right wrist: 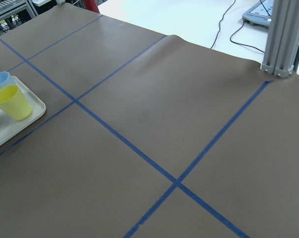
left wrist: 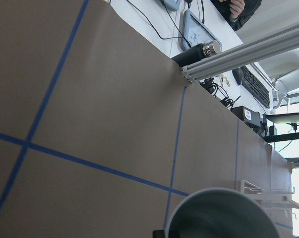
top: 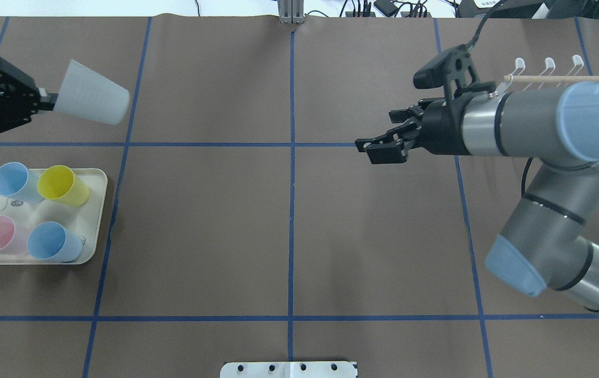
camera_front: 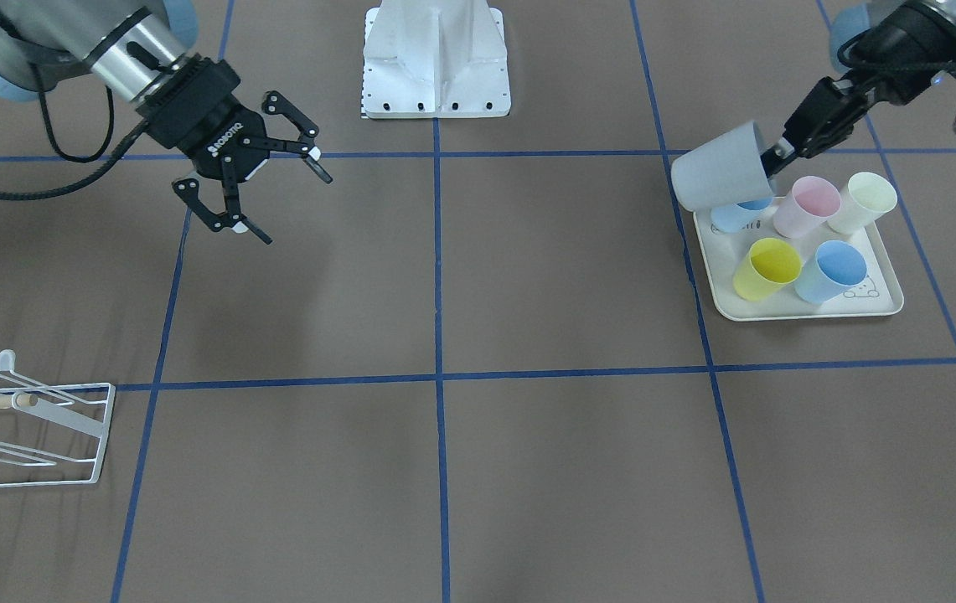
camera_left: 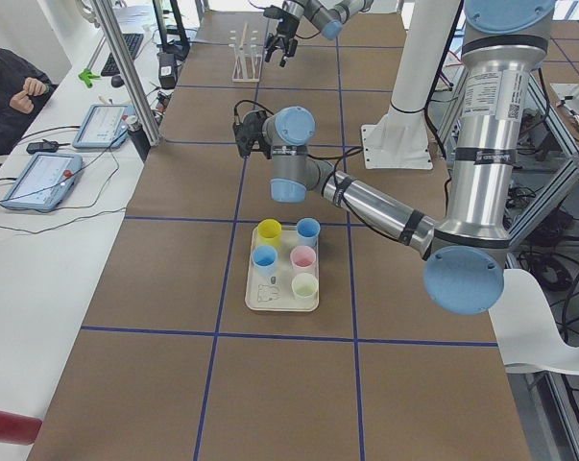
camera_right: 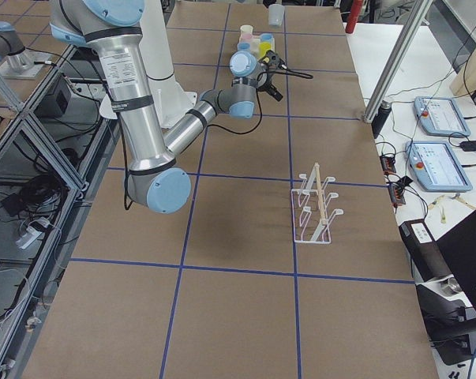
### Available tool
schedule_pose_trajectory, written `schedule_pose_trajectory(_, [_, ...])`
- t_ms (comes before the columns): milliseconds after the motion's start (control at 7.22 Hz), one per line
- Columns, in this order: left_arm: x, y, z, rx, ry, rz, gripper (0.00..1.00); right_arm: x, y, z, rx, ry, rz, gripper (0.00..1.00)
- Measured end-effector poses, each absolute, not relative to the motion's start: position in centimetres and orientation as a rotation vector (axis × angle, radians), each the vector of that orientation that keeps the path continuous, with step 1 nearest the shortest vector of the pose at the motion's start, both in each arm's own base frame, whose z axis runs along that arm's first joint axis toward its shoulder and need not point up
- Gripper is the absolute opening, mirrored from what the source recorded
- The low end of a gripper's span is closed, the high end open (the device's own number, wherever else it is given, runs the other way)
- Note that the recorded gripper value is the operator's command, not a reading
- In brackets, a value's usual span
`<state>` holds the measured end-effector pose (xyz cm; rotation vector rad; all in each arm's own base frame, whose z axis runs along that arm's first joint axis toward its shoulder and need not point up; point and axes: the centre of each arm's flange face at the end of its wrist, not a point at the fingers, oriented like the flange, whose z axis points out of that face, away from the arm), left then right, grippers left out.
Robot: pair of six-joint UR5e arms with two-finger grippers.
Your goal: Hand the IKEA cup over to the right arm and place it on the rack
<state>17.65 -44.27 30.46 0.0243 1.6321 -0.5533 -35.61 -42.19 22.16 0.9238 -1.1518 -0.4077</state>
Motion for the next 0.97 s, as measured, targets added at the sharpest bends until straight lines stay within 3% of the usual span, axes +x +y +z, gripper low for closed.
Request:
schedule_pose_trajectory(415, [29.2, -43.0, 24.7, -0.098, 1.68, -0.656, 0.0, -41.4, -38.4, 19.4, 1.08, -1.087, -0.489, 0.98])
schedule_pose_trajectory(969, [34.6, -40.1, 19.4, -0.066, 1.753, -0.465, 0.0, -44.2, -35.1, 19.4, 1.209, -1.199, -0.609, 0.98])
